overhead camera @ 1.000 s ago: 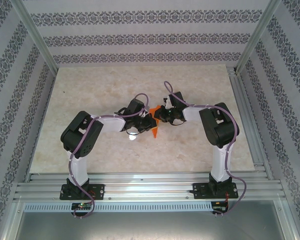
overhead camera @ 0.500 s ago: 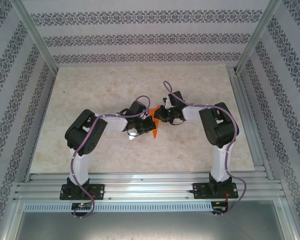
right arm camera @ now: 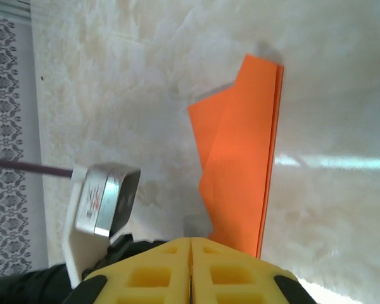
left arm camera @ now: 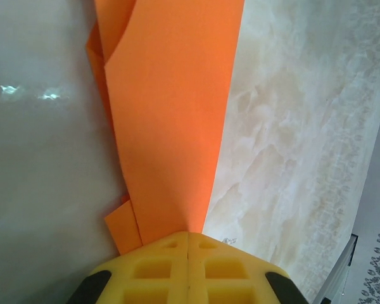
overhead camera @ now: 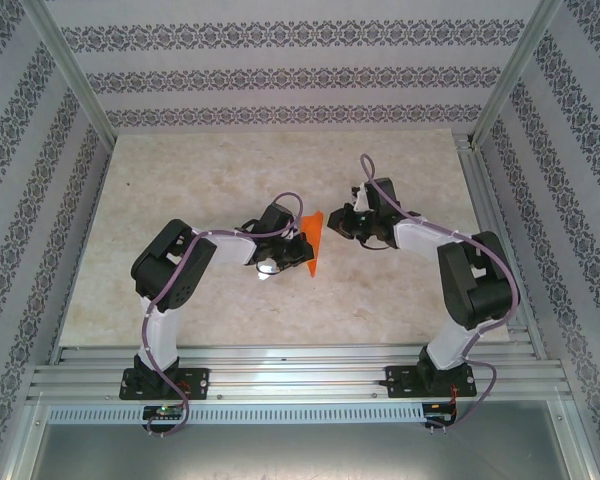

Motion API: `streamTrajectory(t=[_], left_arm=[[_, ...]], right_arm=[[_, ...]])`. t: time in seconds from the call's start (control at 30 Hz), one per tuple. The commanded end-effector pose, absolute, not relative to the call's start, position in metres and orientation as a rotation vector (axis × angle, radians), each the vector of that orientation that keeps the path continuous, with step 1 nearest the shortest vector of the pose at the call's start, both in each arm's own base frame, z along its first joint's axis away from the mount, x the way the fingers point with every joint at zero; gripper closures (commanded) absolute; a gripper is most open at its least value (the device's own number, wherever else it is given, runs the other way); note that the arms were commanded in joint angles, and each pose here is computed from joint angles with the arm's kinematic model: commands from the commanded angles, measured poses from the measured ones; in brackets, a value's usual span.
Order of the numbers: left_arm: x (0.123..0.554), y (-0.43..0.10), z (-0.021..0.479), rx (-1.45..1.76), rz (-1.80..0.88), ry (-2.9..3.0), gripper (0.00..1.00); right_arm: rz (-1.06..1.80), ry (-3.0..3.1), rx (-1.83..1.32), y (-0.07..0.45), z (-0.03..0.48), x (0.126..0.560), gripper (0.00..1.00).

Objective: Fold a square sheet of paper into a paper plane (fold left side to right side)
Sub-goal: Fold the wing for the fifth time at the center of the table.

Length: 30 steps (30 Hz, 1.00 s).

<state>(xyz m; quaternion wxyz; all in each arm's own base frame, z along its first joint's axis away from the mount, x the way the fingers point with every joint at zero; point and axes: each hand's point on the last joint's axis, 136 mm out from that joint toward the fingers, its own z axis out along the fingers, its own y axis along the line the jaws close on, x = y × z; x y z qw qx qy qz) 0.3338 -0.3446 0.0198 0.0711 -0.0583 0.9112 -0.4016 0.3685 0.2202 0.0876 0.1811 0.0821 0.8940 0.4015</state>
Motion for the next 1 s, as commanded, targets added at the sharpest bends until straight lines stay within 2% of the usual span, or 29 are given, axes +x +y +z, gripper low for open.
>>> streamTrajectory(t=[0.0,0.2,0.7,0.87,0.97], left_arm=[[0.304,-0.331,-0.024,-0.22,-1.056,2.888,1.0],[0.299,-0.33,-0.024,-0.227,-1.043,2.892,1.0],[0.302,-0.334,-0.017,-0.244,-1.068,2.888,1.0],[0.303,-0.335,-0.012,-0.239,-1.086,2.875,1.0],[0.308,-0.341,0.01,-0.199,-1.136,2.828,1.0]], right_arm=[[1.197,2.565,0.295,0.229,0.066,0.335,0.94],[1.238,2.582,0.306,0.247,0.044,0.326,0.95],[1.25,2.622,0.283,0.26,0.03,0.301,0.95],[1.224,2.59,0.282,0.248,0.038,0.302,0.95],[1.189,2.568,0.293,0.229,0.048,0.308,0.94]])
